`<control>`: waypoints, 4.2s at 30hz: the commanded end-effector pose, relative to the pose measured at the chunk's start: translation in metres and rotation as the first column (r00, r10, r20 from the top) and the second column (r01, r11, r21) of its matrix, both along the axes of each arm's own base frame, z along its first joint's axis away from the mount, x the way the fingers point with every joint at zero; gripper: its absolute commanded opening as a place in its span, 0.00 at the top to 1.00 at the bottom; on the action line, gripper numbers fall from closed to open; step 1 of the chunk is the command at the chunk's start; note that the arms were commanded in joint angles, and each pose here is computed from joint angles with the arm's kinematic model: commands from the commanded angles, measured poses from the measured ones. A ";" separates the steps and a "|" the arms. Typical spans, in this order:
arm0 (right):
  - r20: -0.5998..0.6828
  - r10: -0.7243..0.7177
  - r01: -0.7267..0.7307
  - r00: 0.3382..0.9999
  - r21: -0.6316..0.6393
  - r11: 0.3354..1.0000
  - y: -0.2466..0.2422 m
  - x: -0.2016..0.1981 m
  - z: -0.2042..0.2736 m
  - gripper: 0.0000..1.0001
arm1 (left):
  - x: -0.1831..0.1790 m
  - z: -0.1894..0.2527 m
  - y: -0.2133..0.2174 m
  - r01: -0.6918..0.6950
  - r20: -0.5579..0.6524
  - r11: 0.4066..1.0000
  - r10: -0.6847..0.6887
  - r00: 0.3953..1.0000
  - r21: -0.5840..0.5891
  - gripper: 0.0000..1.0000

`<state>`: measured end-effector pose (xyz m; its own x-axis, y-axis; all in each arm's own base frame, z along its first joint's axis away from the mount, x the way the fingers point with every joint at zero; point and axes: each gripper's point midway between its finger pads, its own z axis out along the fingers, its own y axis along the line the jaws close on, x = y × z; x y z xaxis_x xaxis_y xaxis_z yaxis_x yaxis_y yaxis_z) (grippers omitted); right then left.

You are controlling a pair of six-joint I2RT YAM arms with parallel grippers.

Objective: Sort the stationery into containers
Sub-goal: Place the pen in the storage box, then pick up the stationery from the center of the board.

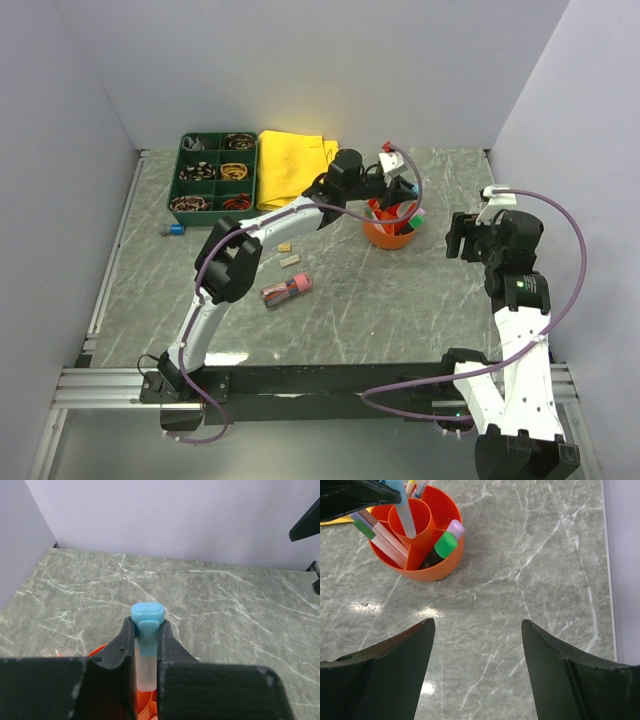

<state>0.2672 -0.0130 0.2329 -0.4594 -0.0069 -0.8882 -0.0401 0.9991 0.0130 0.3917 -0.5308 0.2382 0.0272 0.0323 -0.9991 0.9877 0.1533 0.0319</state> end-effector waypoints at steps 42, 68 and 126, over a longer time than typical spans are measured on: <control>0.019 0.006 -0.006 1.000 0.001 1.000 0.000 0.004 0.001 0.22 | -0.024 -0.048 0.003 0.011 -0.050 0.997 -0.007 0.999 0.074 0.93; 0.086 0.034 -0.039 0.996 0.055 0.998 0.010 0.011 0.011 0.21 | -0.022 0.076 0.059 -0.187 0.156 0.977 0.170 0.973 0.101 0.19; -0.053 0.248 -0.234 0.967 0.196 0.952 0.032 0.132 0.003 0.31 | -0.024 -0.178 0.285 -0.065 -0.124 0.468 0.361 0.924 0.882 0.31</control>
<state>0.3927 0.0215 0.2182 -0.5671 0.0548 -0.8219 -0.2639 0.9331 0.2443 0.3714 -0.2318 0.0709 -0.3673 0.8202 -0.4387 0.9066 0.4211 0.0283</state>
